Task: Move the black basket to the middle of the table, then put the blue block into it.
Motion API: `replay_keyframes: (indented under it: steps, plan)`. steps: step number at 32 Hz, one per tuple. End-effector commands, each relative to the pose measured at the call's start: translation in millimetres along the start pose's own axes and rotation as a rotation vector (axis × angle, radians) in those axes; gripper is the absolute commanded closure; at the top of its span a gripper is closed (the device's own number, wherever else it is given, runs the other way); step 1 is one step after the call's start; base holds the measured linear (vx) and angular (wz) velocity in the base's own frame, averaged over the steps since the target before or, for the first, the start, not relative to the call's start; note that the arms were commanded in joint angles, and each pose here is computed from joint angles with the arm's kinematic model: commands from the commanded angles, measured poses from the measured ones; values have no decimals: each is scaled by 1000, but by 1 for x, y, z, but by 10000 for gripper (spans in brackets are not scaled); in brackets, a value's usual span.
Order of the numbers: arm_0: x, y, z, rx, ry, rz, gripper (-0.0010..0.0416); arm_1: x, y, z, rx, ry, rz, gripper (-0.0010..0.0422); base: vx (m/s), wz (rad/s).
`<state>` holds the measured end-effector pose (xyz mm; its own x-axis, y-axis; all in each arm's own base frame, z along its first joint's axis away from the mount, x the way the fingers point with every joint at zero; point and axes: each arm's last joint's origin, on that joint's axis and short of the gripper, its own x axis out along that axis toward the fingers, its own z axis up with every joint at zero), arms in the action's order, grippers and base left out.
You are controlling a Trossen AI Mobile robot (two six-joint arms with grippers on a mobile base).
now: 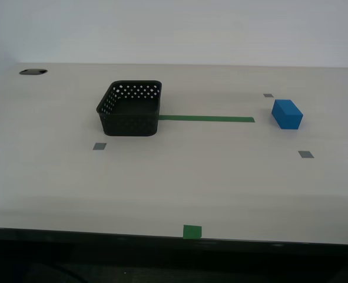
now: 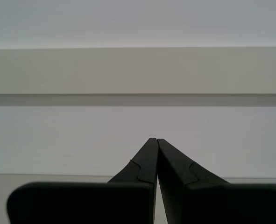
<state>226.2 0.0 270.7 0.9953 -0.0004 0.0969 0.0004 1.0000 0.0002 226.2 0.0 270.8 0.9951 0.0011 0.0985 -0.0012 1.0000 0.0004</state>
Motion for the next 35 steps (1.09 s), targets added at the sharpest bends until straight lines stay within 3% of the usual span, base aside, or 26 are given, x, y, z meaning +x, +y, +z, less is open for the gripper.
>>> replay_keyframes:
  steps: [1,35]
  plan:
    - [0,0,1,0,-2,0,406,0,0,1,-1,-2,2,412,0,0]
    - [0,0,0,0,0,0,406,0,0,0,-1,3,1,412,0,0]
